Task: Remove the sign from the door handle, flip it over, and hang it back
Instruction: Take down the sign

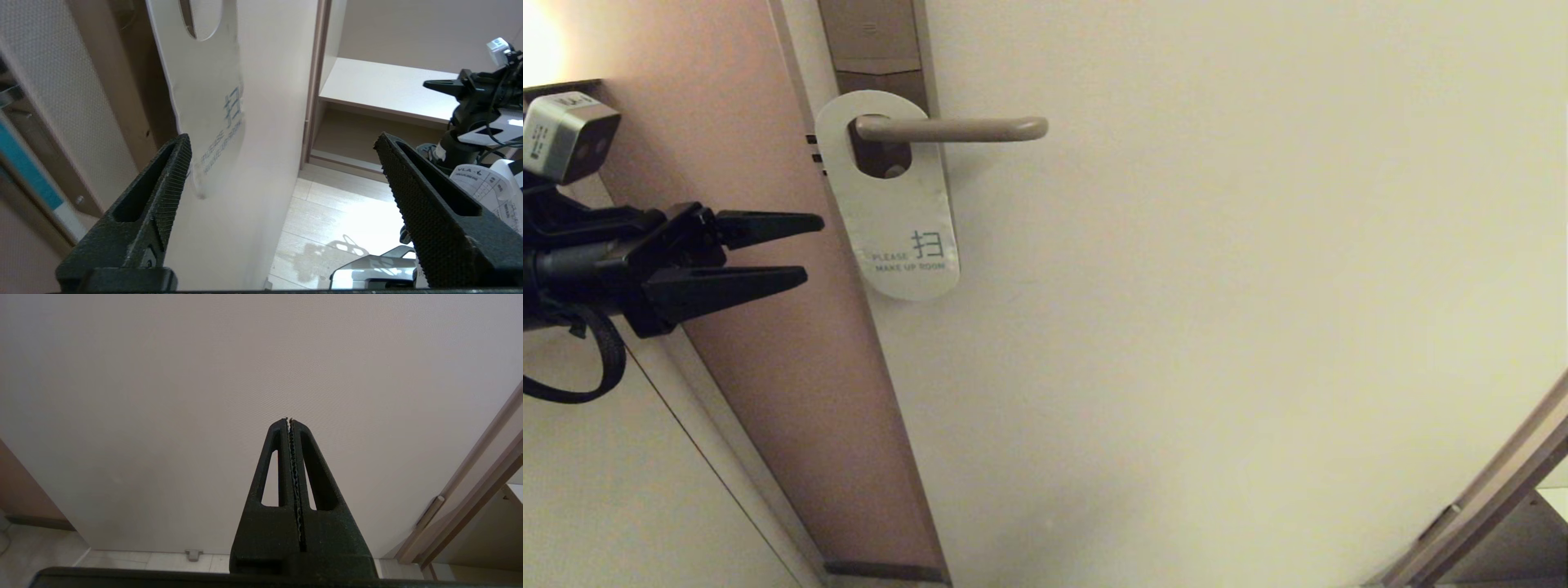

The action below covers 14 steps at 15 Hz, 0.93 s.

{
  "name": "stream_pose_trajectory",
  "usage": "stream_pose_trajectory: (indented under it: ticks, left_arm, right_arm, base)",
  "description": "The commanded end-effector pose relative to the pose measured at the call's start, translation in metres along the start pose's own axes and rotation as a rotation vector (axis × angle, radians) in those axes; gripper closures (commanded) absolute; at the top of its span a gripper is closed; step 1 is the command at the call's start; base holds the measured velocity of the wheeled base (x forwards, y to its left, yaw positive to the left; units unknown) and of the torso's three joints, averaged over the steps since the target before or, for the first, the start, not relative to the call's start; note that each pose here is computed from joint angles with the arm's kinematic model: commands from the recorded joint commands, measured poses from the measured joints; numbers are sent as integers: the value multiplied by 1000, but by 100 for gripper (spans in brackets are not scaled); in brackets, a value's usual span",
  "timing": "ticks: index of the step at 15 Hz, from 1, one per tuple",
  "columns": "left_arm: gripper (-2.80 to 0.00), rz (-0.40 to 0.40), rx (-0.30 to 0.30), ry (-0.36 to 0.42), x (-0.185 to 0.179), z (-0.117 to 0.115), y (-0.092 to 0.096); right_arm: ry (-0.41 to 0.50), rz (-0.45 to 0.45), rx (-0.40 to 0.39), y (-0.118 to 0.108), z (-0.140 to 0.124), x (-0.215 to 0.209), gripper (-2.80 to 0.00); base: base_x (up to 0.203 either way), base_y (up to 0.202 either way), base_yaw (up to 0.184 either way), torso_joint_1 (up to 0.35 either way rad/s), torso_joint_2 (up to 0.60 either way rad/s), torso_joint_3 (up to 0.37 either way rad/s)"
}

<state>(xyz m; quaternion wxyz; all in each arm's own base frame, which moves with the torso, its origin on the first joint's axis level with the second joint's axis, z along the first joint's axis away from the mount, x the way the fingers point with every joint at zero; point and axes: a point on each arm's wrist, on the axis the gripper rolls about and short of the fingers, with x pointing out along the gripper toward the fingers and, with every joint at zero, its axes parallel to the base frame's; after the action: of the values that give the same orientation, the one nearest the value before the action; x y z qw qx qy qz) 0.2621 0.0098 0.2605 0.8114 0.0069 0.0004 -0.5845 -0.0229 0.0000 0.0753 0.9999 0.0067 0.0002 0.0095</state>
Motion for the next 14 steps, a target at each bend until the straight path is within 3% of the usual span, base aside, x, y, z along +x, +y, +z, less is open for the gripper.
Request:
stream_pose_trajectory:
  ticks: [1, 14]
  left_arm:
    - [-280, -13, 3, -1, 2, 0, 3]
    - [-280, -60, 9, -2, 19, 1, 4]
  right_arm:
    - [1, 1, 0, 0, 0, 0, 0]
    - [1, 1, 0, 0, 0, 0, 0]
  base:
    - [0, 0, 0, 0, 0, 0]
    - [0, 0, 0, 0, 0, 0]
